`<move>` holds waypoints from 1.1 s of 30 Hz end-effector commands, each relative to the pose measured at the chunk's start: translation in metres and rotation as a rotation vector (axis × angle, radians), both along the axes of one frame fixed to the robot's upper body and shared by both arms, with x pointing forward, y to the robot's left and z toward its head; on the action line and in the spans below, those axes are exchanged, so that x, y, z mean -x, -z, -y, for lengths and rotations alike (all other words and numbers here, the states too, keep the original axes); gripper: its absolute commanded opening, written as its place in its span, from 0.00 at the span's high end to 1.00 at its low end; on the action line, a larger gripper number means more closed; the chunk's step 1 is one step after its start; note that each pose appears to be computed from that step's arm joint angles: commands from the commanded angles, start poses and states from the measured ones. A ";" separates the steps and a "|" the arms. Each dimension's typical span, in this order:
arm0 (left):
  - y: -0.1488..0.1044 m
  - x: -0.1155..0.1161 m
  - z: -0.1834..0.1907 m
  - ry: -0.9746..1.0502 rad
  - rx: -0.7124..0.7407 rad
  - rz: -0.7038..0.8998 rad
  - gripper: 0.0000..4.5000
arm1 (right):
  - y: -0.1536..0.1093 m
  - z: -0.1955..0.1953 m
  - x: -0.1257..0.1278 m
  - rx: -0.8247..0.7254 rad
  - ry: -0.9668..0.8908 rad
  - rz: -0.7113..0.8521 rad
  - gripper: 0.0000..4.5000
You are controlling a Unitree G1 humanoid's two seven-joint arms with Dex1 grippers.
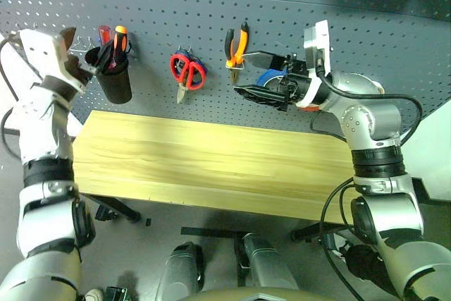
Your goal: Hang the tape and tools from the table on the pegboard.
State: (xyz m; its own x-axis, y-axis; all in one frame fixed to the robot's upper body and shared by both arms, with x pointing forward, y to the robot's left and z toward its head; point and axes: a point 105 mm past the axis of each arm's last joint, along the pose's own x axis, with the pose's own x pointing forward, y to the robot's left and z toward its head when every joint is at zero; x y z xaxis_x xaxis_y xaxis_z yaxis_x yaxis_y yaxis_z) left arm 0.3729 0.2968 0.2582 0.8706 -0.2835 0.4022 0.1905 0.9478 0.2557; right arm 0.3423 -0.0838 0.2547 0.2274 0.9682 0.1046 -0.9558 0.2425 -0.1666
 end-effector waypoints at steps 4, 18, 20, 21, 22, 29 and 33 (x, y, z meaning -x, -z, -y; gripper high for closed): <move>0.001 0.056 0.000 0.157 -0.097 -0.048 0.04 | -0.001 0.013 0.017 0.029 -0.033 -0.012 0.00; 0.110 0.083 0.058 0.612 -0.208 -0.395 0.04 | 0.078 0.026 0.025 0.169 -0.042 -0.227 0.00; 0.121 0.087 0.066 0.692 -0.222 -0.405 0.04 | 0.091 0.032 0.026 0.192 -0.038 -0.251 0.00; 0.124 0.088 0.068 0.725 -0.217 -0.405 0.04 | 0.095 0.034 0.025 0.199 -0.034 -0.255 0.00; 0.127 0.089 0.068 0.753 -0.200 -0.412 0.04 | 0.099 0.037 0.024 0.204 -0.021 -0.258 0.00; 0.134 0.096 0.054 0.805 -0.189 -0.465 0.04 | 0.117 0.048 0.009 0.264 0.064 -0.218 0.00; 0.133 0.099 0.054 0.811 -0.190 -0.457 0.04 | 0.121 0.053 0.009 0.317 0.039 -0.203 0.00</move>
